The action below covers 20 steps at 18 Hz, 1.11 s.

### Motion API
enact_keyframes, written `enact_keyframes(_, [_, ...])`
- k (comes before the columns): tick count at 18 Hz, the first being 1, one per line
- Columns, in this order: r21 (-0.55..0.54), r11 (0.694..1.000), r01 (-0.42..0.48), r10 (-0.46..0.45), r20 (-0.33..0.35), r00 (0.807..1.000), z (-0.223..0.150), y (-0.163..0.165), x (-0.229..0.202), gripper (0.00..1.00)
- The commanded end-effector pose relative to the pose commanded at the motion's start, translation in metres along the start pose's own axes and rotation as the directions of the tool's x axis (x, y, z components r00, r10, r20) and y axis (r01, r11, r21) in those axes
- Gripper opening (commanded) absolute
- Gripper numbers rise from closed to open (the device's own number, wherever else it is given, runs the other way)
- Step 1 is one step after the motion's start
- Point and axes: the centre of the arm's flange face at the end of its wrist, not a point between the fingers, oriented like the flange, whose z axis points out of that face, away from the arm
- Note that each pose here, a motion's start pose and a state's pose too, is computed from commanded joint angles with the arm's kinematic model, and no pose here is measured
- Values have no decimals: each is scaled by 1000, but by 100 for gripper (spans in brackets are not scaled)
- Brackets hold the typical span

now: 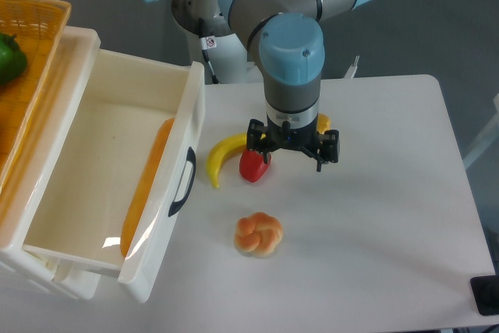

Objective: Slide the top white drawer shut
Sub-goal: 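Move the gripper away from the open drawer over the fruit, then lower the gripper beside the drawer's black handle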

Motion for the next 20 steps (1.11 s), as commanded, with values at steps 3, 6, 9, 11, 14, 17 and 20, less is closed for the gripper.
enact_keyframes(3, [-3,1000,-2,2,-6,1000,17,-8,1,100])
enact_keyframes(6, [5,1000,-22,22,-15,1000,31,-18,4,100])
enact_keyframes(9, [51,999,-15,20,-100,995,42,-29,9,100])
enact_keyframes(11, [46,999,-24,29,-117,993,48,-30,14,100])
enact_keyframes(14, [44,998,-33,39,-151,988,61,-34,20,100])
enact_keyframes(17, [46,998,-40,48,-186,981,73,-43,31,100])
enact_keyframes(20, [60,997,-46,58,-208,976,73,-48,39,100])
